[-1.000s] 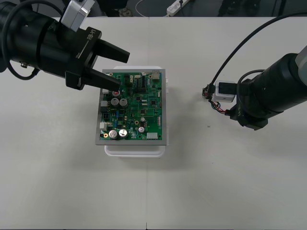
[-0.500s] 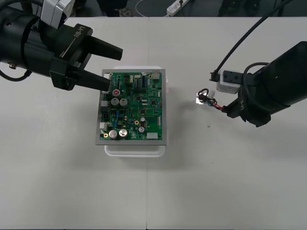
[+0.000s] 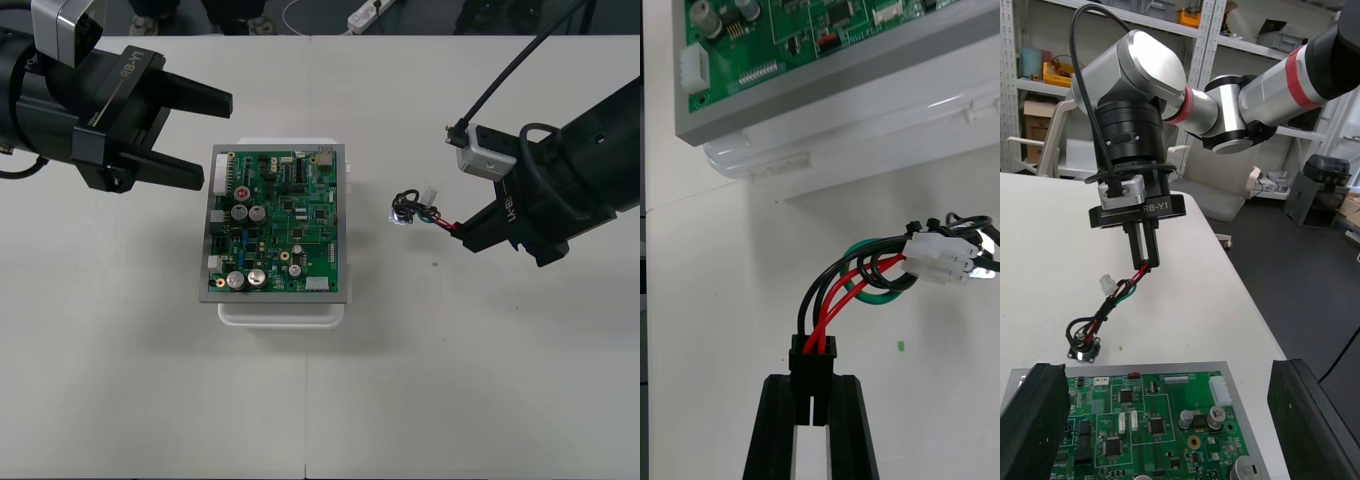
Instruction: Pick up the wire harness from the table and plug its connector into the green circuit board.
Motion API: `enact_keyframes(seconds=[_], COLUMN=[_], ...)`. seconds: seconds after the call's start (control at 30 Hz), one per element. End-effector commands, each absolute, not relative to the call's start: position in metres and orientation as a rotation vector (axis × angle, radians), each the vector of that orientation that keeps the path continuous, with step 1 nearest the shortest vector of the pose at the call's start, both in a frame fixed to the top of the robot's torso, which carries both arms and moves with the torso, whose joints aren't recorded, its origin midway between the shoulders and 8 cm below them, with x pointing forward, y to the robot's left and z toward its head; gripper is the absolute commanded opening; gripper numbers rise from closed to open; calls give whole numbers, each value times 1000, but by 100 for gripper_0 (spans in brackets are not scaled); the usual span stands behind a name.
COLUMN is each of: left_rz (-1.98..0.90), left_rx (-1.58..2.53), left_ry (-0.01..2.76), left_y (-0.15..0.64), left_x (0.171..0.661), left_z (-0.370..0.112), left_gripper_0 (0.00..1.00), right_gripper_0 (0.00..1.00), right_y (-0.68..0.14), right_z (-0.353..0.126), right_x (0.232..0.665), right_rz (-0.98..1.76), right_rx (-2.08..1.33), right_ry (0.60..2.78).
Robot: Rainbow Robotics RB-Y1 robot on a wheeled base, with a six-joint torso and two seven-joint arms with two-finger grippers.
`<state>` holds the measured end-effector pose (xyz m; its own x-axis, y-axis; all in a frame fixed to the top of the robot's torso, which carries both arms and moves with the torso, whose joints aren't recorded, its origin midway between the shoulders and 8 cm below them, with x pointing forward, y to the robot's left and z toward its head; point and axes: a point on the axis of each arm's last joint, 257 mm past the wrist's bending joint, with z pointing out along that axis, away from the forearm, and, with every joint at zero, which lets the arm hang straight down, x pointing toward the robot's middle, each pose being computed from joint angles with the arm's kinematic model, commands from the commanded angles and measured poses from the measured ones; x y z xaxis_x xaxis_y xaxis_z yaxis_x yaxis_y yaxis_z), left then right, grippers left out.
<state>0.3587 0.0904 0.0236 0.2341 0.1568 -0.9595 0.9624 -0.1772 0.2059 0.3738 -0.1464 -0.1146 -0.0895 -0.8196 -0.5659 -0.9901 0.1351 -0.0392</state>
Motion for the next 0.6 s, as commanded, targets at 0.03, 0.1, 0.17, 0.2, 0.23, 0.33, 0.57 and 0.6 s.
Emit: enact_keyframes(seconds=[0.03, 0.1, 0.17, 0.2, 0.23, 0.33, 0.57, 0.6], left_rz=[-1057, -1071, -1070, -1073, -1075, -1079, -1119, -1121], left_rx=[1577, 1564, 1541, 1526, 1516, 1500, 1468, 1465], left_ry=[939, 925, 916, 910, 906, 899, 888, 888], left_y=[95, 94, 95, 95, 95, 97, 99, 99], left_x=[343, 342, 345, 346, 348, 349, 344, 344], left_z=[25, 28, 31, 34, 35, 37, 34, 33], left_gripper_0=[78, 77, 78, 78, 78, 77, 78, 77], right_gripper_0=[0, 0, 0, 0, 0, 0, 0, 0], right_y=[-150, -148, -146, -145, -144, -141, -134, -132], right_z=[-84, -83, -82, -81, -81, -79, -70, -68], right_x=[376, 373, 370, 369, 368, 361, 340, 337], right_rz=[485, 505, 524, 537, 550, 602, 799, 829], right_rx=[-1718, -1714, -1713, -1709, -1704, -1694, -1626, -1614], right_ry=[1929, 1932, 1934, 1935, 1939, 1948, 2001, 2009])
